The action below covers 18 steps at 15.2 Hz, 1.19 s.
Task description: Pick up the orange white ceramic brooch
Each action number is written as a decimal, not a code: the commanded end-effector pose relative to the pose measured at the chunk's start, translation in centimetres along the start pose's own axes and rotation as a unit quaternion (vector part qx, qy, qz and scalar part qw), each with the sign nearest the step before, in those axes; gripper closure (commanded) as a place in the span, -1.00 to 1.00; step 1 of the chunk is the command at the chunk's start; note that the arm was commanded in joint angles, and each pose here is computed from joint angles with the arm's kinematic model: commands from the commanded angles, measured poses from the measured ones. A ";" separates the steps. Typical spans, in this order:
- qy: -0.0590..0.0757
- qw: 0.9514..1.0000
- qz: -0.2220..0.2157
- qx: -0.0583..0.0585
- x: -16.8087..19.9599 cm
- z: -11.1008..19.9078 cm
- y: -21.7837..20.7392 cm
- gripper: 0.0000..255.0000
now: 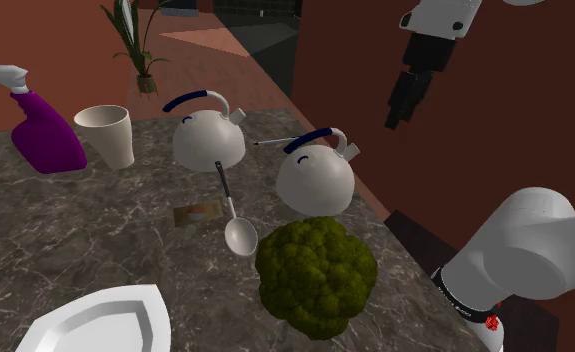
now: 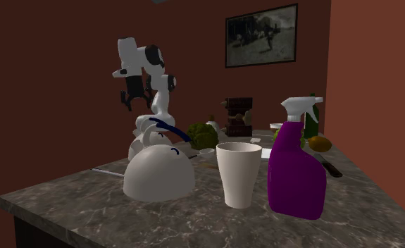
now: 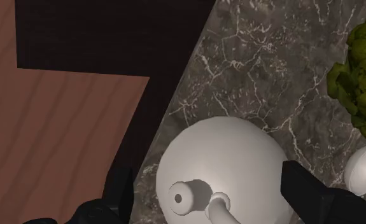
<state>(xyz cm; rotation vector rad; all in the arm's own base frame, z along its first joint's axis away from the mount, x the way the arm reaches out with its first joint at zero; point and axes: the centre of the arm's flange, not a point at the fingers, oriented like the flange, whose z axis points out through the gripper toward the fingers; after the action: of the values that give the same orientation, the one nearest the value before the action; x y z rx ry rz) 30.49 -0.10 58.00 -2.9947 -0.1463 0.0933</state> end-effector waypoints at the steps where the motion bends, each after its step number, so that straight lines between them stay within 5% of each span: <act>1: 0.000 1.000 0.000 0.000 0.0 0.0 0.0 -1.00; 9: -0.003 0.994 -0.110 -0.017 8.3 4.1 -5.6 -1.00; 18: -0.007 0.972 -0.233 -0.036 15.9 9.1 -13.7 -1.00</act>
<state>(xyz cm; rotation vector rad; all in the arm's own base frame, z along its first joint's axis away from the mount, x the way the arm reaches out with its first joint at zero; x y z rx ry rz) 43.81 15.21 50.60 -2.9462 -0.8157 0.0598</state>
